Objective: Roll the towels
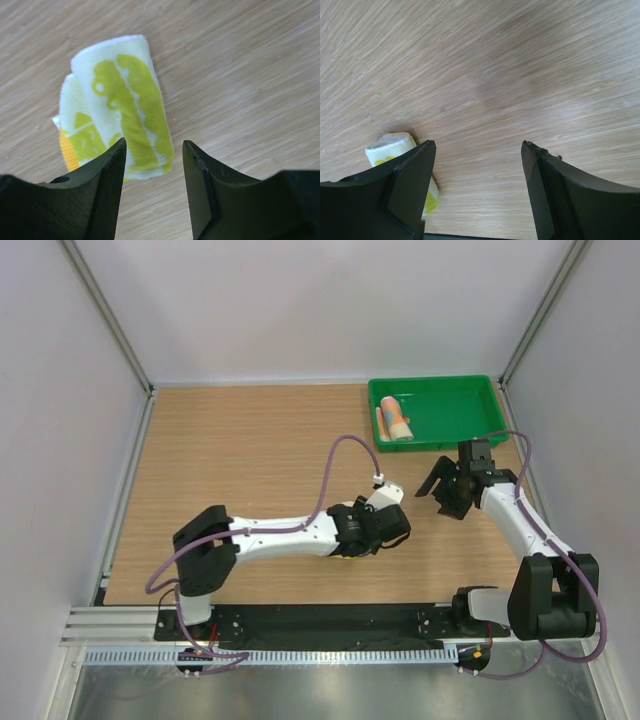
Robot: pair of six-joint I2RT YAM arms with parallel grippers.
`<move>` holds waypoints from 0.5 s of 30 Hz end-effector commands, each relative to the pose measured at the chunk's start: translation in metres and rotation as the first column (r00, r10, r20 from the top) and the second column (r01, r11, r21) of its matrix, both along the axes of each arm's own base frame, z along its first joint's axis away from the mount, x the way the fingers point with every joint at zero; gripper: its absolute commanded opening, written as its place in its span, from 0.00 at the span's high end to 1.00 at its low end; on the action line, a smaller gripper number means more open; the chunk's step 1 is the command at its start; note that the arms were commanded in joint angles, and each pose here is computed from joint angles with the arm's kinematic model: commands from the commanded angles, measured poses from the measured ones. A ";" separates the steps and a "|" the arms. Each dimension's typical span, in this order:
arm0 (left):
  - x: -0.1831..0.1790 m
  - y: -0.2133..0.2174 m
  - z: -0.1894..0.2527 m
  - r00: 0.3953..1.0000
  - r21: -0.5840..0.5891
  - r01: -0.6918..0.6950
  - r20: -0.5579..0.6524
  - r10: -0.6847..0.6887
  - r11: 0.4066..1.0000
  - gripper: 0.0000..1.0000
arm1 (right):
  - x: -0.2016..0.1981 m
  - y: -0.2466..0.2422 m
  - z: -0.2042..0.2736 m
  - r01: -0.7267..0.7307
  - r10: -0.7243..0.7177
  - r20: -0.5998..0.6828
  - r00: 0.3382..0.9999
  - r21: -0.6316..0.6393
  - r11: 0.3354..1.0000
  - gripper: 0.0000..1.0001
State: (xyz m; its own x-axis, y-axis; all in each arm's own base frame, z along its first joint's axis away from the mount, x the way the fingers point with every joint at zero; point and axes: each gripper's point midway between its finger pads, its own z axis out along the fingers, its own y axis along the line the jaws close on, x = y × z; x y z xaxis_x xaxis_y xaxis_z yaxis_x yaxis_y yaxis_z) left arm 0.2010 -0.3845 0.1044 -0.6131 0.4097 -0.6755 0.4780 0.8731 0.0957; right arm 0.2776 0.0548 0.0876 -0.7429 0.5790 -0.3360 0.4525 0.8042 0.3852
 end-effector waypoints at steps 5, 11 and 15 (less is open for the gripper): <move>0.006 0.004 -0.037 0.997 0.105 -0.079 -0.002 0.080 0.991 0.50 | 0.001 0.005 0.012 -0.057 0.057 0.021 0.998 0.019 0.998 0.22; 0.004 0.009 -0.056 0.997 0.160 -0.075 -0.022 0.079 0.984 0.48 | 0.002 0.005 0.011 -0.063 0.062 0.020 0.998 0.027 0.998 0.22; -0.001 0.013 -0.069 0.995 0.165 -0.081 -0.045 0.089 0.983 0.47 | 0.003 0.004 0.010 -0.063 0.063 0.018 0.998 0.025 0.998 0.22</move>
